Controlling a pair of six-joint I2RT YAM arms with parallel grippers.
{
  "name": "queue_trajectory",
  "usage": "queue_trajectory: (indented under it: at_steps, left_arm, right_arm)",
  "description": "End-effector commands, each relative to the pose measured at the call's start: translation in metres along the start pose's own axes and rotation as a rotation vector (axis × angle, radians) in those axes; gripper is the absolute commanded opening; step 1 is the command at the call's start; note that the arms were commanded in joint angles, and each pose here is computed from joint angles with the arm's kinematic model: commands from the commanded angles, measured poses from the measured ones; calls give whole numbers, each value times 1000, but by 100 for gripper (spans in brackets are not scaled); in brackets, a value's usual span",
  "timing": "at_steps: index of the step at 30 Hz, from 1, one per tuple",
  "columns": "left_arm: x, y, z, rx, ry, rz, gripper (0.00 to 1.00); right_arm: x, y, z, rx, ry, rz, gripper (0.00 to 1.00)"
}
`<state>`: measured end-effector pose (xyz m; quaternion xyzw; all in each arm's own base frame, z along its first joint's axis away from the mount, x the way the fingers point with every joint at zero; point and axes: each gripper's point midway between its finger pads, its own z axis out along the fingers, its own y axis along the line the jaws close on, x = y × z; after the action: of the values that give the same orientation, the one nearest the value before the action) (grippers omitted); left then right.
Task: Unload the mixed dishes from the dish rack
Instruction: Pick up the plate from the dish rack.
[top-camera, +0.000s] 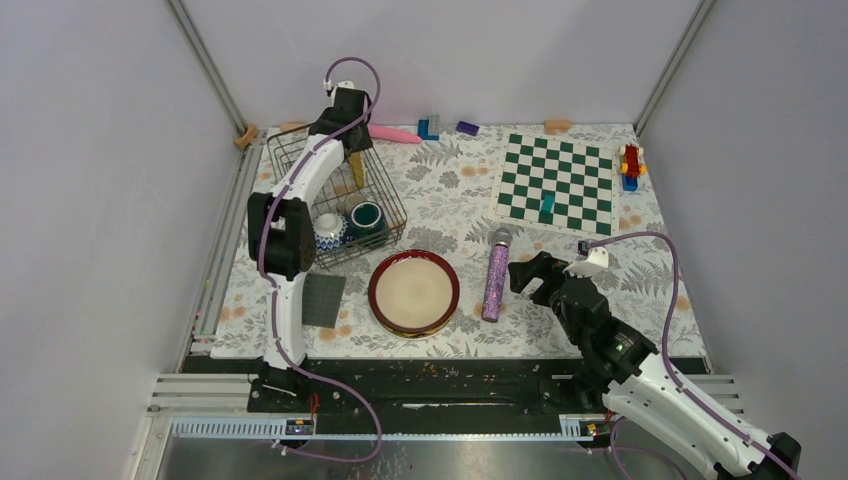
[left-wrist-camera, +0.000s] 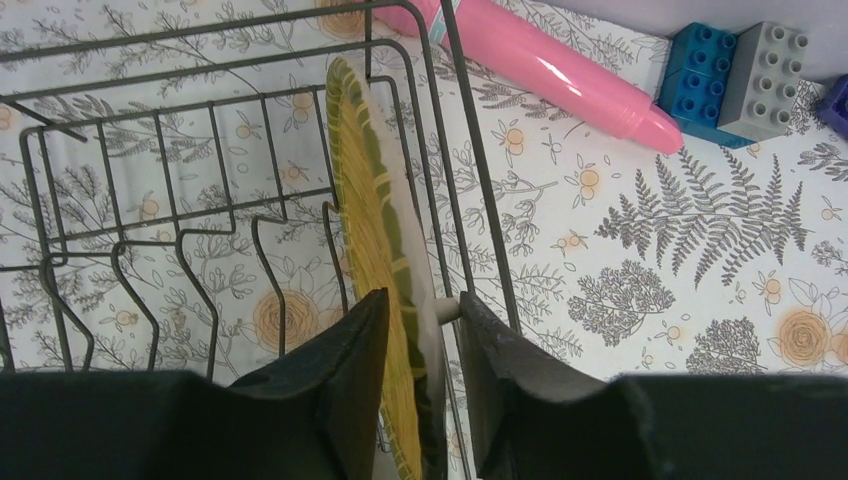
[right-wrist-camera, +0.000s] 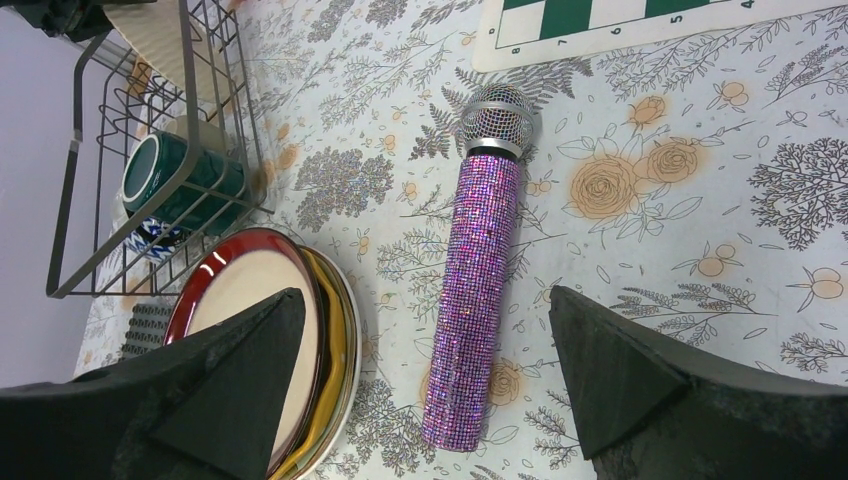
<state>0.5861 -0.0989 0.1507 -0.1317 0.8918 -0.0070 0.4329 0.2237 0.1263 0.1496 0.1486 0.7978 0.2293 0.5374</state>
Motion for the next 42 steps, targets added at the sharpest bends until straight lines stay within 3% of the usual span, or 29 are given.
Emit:
queue_trajectory:
  at_steps: [1,6,15,30,37,42]
  left_arm:
    - [-32,-5,-7,20,-83,-13,31]
    - [-42,-3,-17,13,-109,-19,17]
    - [-71,1,-52,18,-195,-30,0]
    - [-124,-9,-129,101,-369,34,0]
    - [-134,-36,-195,178,-506,194,0]
    - [-123,-71,-259,263,-663,419,0]
  right_arm:
    - [-11,-3,1,30,-49,-3,100]
    - [-11,-3,0,28,-48,-1,100]
    - [-11,-2,-1,21,-50,2,100]
    - [-13,-2,-2,19,-58,3,99]
    - [-14,0,-3,6,-61,15,100]
    - [-14,6,-8,-11,-31,52,100]
